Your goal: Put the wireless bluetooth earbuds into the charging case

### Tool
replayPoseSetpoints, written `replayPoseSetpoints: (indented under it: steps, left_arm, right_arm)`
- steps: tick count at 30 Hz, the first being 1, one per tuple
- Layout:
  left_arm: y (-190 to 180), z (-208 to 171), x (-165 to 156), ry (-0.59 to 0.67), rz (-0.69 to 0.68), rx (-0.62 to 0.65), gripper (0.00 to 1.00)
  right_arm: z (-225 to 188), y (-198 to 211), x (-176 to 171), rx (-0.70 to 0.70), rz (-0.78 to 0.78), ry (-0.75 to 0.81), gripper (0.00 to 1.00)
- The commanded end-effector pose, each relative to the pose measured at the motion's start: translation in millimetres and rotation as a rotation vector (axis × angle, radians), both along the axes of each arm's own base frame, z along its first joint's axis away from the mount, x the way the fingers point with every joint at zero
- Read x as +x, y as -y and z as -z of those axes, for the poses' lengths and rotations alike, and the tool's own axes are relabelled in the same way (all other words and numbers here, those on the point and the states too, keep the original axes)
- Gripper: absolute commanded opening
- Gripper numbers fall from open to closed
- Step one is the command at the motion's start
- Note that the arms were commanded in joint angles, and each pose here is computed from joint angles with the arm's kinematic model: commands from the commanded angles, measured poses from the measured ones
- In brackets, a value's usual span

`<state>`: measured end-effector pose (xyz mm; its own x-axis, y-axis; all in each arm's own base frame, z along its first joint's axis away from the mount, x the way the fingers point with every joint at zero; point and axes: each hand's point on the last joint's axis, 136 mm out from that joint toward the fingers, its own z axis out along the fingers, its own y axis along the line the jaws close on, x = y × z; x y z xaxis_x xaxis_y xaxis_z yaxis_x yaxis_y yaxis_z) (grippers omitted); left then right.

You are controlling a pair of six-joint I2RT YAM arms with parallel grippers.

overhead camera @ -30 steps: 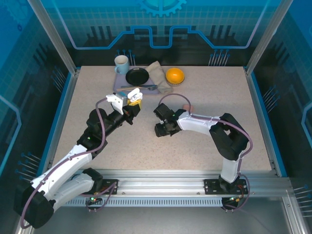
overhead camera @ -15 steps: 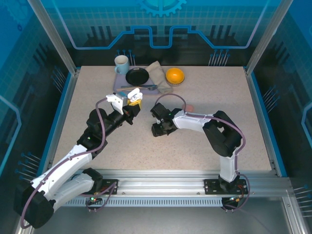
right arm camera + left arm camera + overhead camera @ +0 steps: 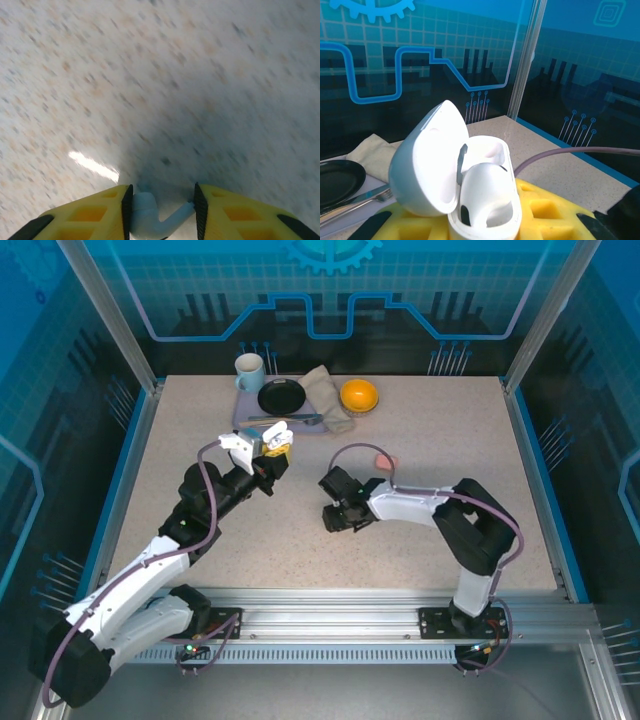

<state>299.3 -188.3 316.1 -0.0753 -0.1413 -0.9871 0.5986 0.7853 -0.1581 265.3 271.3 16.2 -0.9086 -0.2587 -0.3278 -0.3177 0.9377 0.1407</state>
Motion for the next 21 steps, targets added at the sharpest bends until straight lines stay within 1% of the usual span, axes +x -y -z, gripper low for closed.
replayPoseSetpoints:
  steps: [1, 4, 5, 7, 8, 10, 14, 18, 21]
  left_arm:
    - [-2, -24, 2, 0.062, -0.005, -0.025, 0.00]
    - [-1, -22, 2, 0.059, -0.002, -0.028, 0.00]
    - [-1, -22, 2, 0.059, -0.001, -0.027, 0.00]
    - [0, -21, 2, 0.057, 0.000, -0.028, 0.00]
    - [0, -20, 2, 0.057, -0.001, -0.028, 0.00]
    - [0, -20, 3, 0.056, -0.002, -0.029, 0.00]
    - [-1, -19, 3, 0.054, -0.002, -0.031, 0.00]
    - [-1, -20, 2, 0.055, -0.001, -0.037, 0.00]
    - [0, -20, 2, 0.054, 0.001, -0.040, 0.00]
  right_arm:
    - [11, 39, -25, -0.076, 0.116, -0.033, 0.37]
    - [5, 57, -36, -0.049, 0.197, -0.017, 0.42]
    - [1, 61, -38, -0.027, 0.232, -0.006, 0.44]
    - [-8, 64, -38, 0.024, 0.284, 0.013, 0.52]
    - [-14, 64, -37, 0.050, 0.303, 0.022, 0.53]
    - [-23, 62, -34, 0.080, 0.320, 0.035, 0.54]
    - [-34, 57, -33, 0.099, 0.324, 0.026, 0.54]
    - [-31, 56, -38, 0.096, 0.344, -0.017, 0.54]
    - [-22, 61, -44, 0.071, 0.393, -0.063, 0.53]
